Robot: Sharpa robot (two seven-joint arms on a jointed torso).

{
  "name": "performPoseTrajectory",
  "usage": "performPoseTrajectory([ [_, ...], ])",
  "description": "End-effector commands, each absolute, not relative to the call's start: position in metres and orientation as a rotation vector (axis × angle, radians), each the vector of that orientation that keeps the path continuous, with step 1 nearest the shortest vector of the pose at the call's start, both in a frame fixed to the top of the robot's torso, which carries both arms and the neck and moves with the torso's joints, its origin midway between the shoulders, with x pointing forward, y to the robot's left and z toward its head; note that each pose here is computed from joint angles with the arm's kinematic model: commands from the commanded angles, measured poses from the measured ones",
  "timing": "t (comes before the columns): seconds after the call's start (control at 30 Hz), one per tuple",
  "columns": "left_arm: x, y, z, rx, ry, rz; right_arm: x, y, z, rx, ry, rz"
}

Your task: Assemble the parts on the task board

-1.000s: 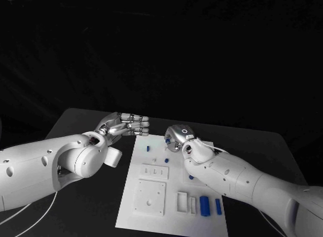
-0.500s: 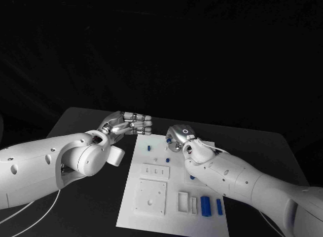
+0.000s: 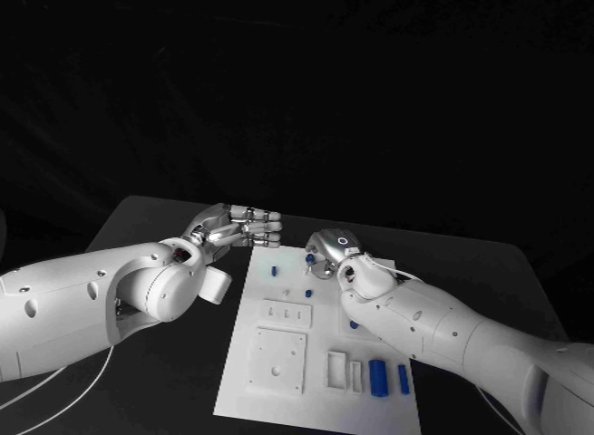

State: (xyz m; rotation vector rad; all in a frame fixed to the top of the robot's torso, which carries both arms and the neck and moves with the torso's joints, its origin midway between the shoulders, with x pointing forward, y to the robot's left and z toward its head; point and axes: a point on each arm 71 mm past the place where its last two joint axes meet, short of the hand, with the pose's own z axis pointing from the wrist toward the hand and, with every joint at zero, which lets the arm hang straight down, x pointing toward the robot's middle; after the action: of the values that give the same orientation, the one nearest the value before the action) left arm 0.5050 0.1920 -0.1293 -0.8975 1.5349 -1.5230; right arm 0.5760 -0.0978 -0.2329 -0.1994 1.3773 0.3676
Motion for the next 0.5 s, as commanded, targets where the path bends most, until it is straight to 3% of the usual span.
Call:
performPoseTrajectory([
  [0.03, 0.504, 0.190, -0.128, -0.884, 1.538, -1.537, 0.575, -0.097, -0.232, -0.178, 1.382, 0.415],
  [0.3, 0.505, 0.196, -0.127, -0.891, 1.528, -1.525, 0.572, -0.105, -0.226, -0.161, 1.347, 0.442],
  [0.5, 0.506, 0.202, -0.127, -0.899, 1.516, -1.512, 0.568, -0.116, -0.210, -0.129, 1.307, 0.474],
])
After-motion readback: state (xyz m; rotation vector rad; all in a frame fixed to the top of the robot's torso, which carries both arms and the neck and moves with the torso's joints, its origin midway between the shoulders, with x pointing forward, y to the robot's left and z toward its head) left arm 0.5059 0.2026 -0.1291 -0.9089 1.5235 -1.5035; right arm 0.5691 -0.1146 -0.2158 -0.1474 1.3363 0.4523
